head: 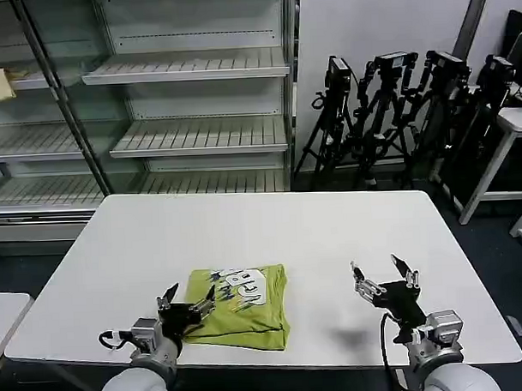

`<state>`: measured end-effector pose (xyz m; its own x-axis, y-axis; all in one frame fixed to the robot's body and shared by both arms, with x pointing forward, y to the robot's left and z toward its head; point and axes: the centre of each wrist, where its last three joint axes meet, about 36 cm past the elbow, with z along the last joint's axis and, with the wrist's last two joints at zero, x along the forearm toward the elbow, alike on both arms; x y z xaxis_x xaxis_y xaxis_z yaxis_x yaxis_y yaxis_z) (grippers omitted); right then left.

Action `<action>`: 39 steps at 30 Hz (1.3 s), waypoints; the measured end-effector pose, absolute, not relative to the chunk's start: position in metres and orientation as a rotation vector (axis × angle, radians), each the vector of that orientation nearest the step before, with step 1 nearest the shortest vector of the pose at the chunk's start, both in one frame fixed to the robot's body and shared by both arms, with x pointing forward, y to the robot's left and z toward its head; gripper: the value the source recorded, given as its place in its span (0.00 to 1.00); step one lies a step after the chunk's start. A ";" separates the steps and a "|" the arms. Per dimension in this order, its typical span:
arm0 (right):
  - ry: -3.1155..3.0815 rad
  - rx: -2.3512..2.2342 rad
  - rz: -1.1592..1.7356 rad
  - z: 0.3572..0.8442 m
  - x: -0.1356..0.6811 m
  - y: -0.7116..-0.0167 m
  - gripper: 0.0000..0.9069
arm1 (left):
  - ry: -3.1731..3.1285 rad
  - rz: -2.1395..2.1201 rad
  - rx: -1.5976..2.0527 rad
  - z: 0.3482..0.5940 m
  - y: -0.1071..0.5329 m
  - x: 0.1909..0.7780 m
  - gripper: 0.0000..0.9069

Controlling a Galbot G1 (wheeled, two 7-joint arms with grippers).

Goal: Fold and organize the clothes.

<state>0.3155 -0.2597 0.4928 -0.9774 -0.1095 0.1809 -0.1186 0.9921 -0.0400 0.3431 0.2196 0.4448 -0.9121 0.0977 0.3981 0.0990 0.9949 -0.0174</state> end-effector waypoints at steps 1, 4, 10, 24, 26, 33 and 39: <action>-2.956 0.171 0.075 0.493 0.315 -0.260 1.00 | -2.720 -0.002 -0.135 0.442 0.221 0.344 1.00; -2.953 0.169 0.073 0.492 0.314 -0.259 1.00 | -2.700 0.014 -0.127 0.436 0.222 0.346 1.00; -2.952 0.168 0.080 0.492 0.314 -0.261 1.00 | -2.662 0.039 -0.112 0.426 0.224 0.348 0.01; -2.951 0.187 0.083 0.492 0.313 -0.258 1.00 | -2.633 0.055 -0.083 0.415 0.228 0.350 0.01; -2.951 0.187 0.082 0.492 0.313 -0.258 1.00 | -2.633 0.059 -0.085 0.415 0.227 0.350 0.01; -2.955 0.187 0.081 0.492 0.313 -0.258 1.00 | -2.641 0.046 -0.103 0.417 0.224 0.350 0.01; -2.964 0.194 0.074 0.493 0.314 -0.256 1.00 | -2.655 -0.045 -0.081 0.420 0.238 0.347 0.01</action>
<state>0.3136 -0.2564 0.4929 -0.9770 -0.1253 0.1724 -0.1338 0.9903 -0.0383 0.3471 0.2385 0.4203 -0.8829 0.0493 0.4670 0.0652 0.9977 0.0180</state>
